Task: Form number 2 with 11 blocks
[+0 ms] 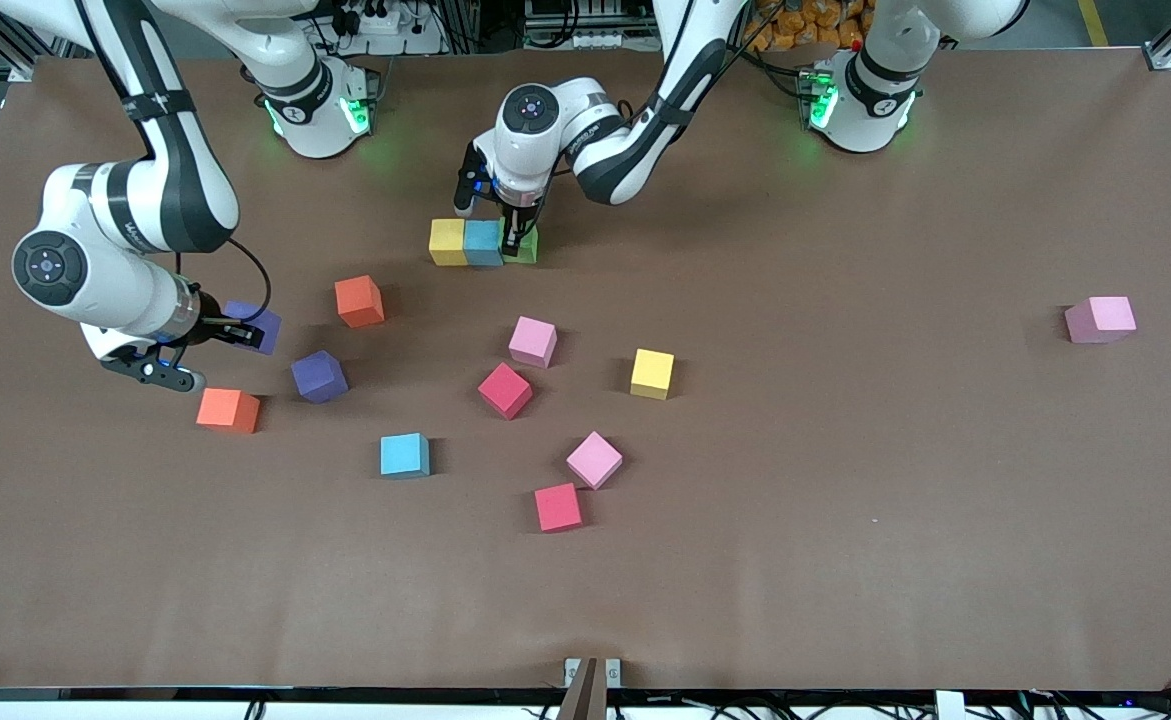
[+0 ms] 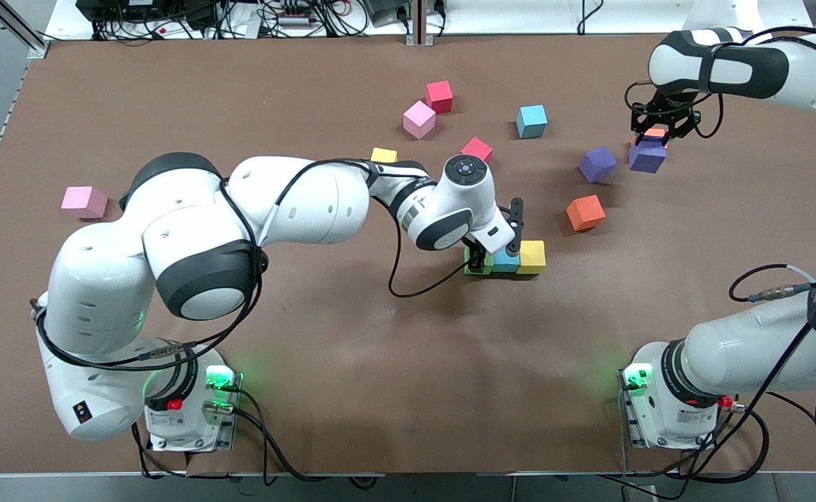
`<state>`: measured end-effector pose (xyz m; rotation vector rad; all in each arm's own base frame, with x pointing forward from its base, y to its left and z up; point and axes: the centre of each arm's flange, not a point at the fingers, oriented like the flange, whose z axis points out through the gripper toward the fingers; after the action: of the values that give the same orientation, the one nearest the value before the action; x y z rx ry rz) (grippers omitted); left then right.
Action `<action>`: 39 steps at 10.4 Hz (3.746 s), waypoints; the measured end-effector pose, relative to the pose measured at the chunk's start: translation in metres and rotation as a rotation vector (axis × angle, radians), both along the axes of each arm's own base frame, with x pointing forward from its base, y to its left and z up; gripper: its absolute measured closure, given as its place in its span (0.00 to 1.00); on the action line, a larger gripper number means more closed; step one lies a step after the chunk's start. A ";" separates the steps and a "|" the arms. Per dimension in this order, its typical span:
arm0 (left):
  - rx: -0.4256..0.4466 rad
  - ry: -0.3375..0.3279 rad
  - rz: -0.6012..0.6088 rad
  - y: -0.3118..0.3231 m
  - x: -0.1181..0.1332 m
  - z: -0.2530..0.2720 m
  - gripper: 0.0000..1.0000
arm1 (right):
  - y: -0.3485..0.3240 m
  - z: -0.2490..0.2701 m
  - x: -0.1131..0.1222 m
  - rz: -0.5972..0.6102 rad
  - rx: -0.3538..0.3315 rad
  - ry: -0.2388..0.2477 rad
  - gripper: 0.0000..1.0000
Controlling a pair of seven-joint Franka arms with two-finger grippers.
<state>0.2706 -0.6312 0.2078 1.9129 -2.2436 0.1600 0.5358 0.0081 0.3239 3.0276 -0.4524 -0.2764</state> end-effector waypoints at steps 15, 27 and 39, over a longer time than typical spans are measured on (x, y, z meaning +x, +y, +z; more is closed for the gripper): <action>0.111 0.038 0.050 0.041 0.053 0.125 0.00 | 0.105 0.000 -0.009 0.174 0.029 0.001 0.48; 0.214 0.079 0.120 0.186 0.166 0.208 0.00 | 0.382 -0.093 -0.126 0.264 0.125 -0.046 0.48; 0.233 0.094 0.067 0.168 0.139 0.199 0.00 | 0.404 -0.103 -0.149 0.292 0.058 -0.081 0.48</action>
<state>0.4101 -0.4629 0.4067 2.0627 -2.2218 -0.1871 0.3870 0.4118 0.2214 3.1133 -0.0035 -0.1511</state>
